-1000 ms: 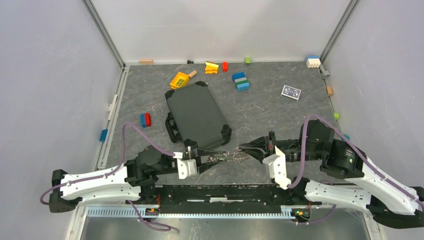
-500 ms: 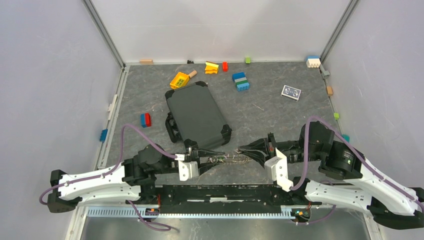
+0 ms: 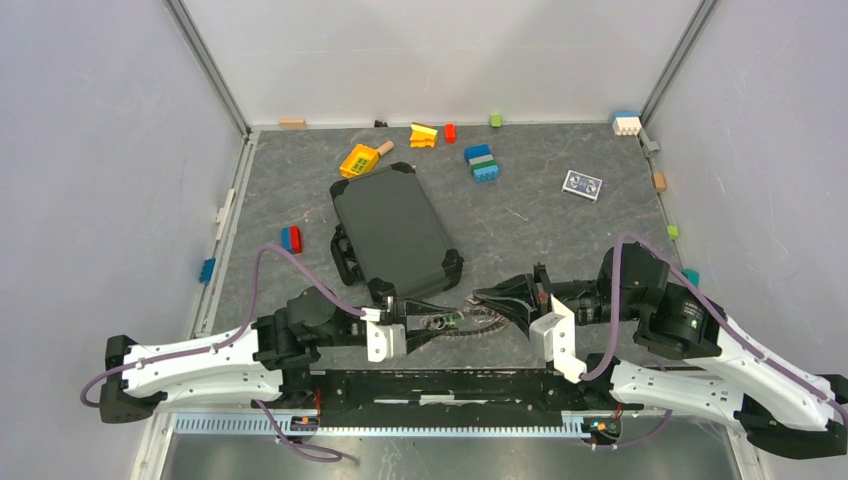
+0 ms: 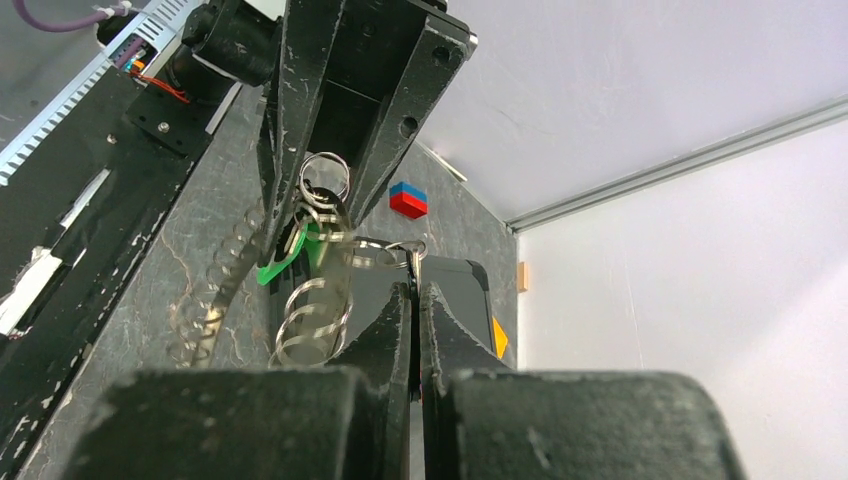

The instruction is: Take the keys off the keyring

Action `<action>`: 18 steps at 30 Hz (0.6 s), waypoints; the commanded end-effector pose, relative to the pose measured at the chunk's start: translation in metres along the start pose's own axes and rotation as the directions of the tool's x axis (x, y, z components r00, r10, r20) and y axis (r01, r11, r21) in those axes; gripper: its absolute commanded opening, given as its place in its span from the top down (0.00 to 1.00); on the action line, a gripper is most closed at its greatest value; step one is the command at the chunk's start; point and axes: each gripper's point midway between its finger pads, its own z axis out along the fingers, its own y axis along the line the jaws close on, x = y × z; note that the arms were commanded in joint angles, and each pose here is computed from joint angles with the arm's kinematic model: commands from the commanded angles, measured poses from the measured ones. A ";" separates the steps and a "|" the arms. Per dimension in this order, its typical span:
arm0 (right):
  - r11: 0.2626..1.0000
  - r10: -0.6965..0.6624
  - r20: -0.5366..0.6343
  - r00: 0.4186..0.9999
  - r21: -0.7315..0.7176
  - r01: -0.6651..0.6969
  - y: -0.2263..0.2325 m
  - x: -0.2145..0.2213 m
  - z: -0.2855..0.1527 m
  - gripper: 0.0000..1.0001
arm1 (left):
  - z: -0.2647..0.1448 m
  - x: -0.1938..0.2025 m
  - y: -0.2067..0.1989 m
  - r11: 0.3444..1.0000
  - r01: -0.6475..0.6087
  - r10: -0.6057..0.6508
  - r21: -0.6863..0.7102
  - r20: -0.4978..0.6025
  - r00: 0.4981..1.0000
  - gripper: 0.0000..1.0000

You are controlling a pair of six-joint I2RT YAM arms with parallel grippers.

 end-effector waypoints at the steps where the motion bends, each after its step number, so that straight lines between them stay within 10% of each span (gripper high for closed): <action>1: 0.994 -0.061 0.069 0.996 0.090 0.055 -0.023 -0.023 -0.008 1.00 | 0.002 -0.017 0.003 0.999 0.030 -0.029 -0.013 0.074 0.997 0.58; 18: 0.994 -0.001 0.029 1.000 0.107 -0.002 -0.023 -0.015 -0.010 1.00 | -0.013 -0.033 0.025 0.991 0.025 -0.011 -0.128 0.112 0.994 0.46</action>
